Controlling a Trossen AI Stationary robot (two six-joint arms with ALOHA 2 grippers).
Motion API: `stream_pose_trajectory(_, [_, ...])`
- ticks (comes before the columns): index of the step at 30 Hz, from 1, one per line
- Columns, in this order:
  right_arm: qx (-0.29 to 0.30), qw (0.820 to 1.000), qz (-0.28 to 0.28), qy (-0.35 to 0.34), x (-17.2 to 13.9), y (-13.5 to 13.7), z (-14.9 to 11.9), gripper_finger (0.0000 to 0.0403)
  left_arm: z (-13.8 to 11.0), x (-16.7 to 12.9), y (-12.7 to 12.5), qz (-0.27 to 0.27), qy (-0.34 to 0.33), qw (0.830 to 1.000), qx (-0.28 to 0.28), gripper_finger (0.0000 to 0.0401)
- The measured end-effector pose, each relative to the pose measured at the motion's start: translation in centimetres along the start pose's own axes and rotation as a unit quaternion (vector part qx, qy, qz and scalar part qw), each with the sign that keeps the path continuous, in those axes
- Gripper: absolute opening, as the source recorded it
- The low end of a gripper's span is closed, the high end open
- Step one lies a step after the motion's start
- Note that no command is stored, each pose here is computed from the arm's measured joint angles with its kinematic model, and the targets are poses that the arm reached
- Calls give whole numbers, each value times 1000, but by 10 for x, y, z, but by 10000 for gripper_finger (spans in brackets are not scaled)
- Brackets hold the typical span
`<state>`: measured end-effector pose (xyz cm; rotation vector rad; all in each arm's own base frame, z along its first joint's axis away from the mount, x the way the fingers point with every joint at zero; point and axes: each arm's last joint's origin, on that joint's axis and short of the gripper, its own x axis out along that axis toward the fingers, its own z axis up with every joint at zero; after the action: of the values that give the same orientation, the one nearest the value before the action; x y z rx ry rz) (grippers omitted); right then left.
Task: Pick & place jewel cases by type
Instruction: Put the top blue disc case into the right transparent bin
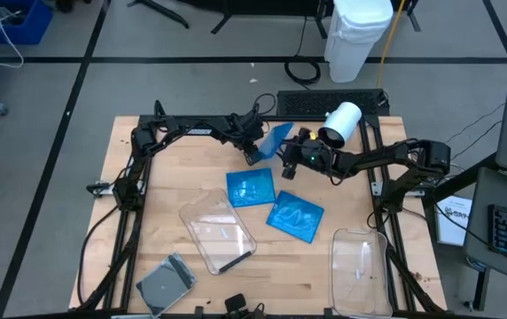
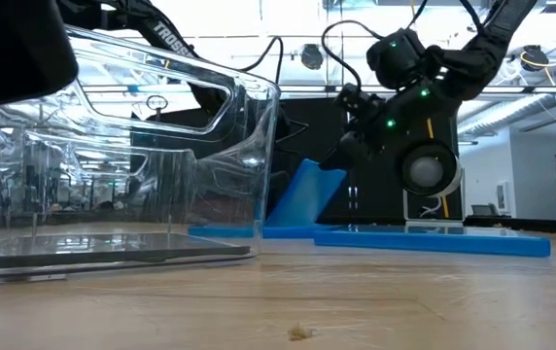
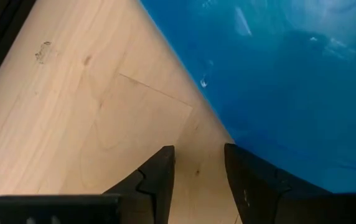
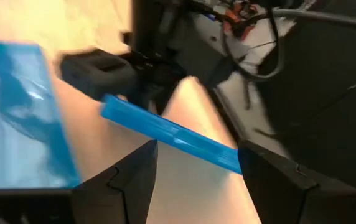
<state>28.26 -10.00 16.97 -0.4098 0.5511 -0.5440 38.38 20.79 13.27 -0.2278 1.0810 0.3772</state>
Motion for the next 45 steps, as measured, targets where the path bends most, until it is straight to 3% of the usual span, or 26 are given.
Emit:
stream_pose_trajectory(8, [-96,995,3,28,11,2,6,215,0,0,0,3,-1,1000,0,148])
stream_pose_trajectory(17, [-207,971,-28,115,35,23,-7,206,0,0,1,4,-1,1000,0,147])
stream_pose_trajectory(20, [-218,966,-47,128,35,29,-7,157,0,0,1,4,-1,1000,1,147])
stream_pose_trajectory(23, [-235,962,-44,131,30,35,-3,58,0,0,1,9,-1,1000,2,147])
stream_pose_trajectory(25, [-249,960,-35,125,23,39,2,21,0,-2,3,14,-1,1000,-2,147])
stream_pose_trajectory(32, [-232,967,-41,92,-11,47,29,16,11,-34,-4,-14,-36,999,17,147])
stream_pose_trajectory(39, [-133,990,-16,40,-66,36,59,16,29,-111,-30,-73,-130,987,67,147])
stream_pose_trajectory(45, [-53,998,7,-18,-122,21,76,16,24,-185,-61,-93,-189,969,131,147])
